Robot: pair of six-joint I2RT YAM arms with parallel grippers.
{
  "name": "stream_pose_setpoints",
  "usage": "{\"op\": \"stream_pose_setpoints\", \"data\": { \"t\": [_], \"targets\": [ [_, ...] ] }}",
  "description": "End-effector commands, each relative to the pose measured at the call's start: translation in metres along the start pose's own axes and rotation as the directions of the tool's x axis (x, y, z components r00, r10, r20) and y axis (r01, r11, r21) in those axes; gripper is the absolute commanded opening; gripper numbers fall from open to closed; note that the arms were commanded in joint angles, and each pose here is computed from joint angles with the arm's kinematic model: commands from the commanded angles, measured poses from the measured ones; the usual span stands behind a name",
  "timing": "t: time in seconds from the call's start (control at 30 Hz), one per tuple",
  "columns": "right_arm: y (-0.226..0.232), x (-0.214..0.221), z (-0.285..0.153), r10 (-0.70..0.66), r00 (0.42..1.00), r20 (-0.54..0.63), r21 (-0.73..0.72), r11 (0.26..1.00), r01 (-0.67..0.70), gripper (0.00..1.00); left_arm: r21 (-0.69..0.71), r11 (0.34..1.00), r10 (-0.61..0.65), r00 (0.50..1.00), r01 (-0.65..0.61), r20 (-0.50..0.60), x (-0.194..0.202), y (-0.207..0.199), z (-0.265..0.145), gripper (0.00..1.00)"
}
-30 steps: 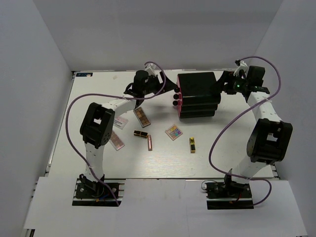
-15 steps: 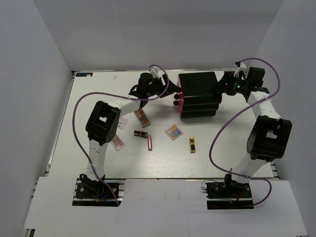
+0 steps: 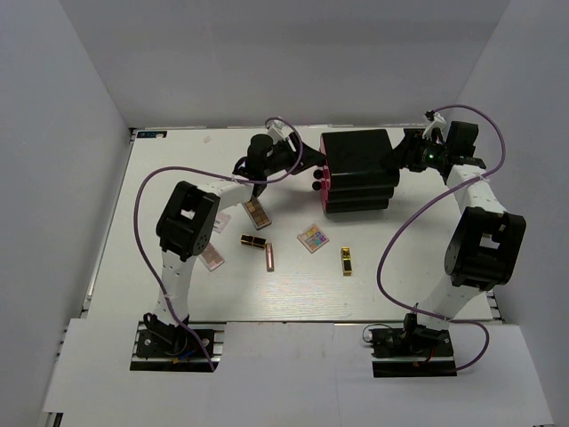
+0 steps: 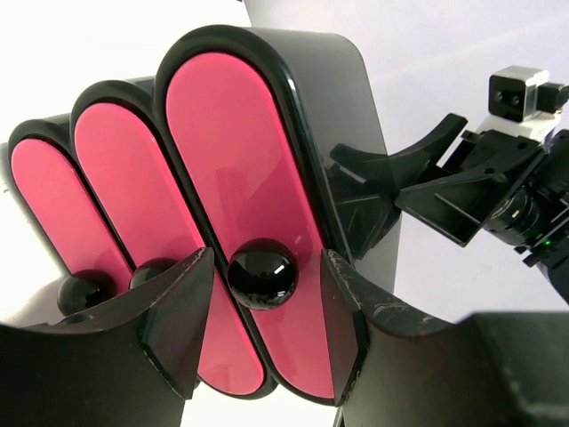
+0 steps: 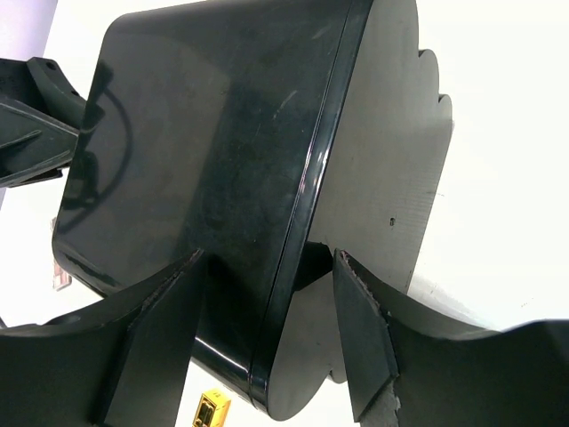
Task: Organize the makeup
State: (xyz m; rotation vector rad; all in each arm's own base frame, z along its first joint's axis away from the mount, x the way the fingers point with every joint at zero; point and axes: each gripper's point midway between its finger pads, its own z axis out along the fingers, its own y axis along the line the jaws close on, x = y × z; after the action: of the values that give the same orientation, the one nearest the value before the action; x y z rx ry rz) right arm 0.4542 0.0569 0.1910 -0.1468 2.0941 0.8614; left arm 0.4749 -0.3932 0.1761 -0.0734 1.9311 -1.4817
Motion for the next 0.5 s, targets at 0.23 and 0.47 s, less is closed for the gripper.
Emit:
{"op": "stream_pose_setpoints", "data": {
  "t": [0.23, 0.47],
  "targets": [
    [0.011, -0.002, 0.006, -0.002, 1.000, -0.009, -0.069, 0.998, 0.001, 0.62, 0.064, 0.997, -0.030, 0.999, 0.032, -0.028, 0.016, -0.012, 0.000, 0.60],
    [0.011, 0.000, 0.007, 0.003, 1.000, -0.015, -0.074, 0.997, -0.004, 0.60, 0.078, 0.995, -0.061, 0.998, 0.063, -0.030, 0.022, -0.006, -0.001, 0.53]
  ]
}}
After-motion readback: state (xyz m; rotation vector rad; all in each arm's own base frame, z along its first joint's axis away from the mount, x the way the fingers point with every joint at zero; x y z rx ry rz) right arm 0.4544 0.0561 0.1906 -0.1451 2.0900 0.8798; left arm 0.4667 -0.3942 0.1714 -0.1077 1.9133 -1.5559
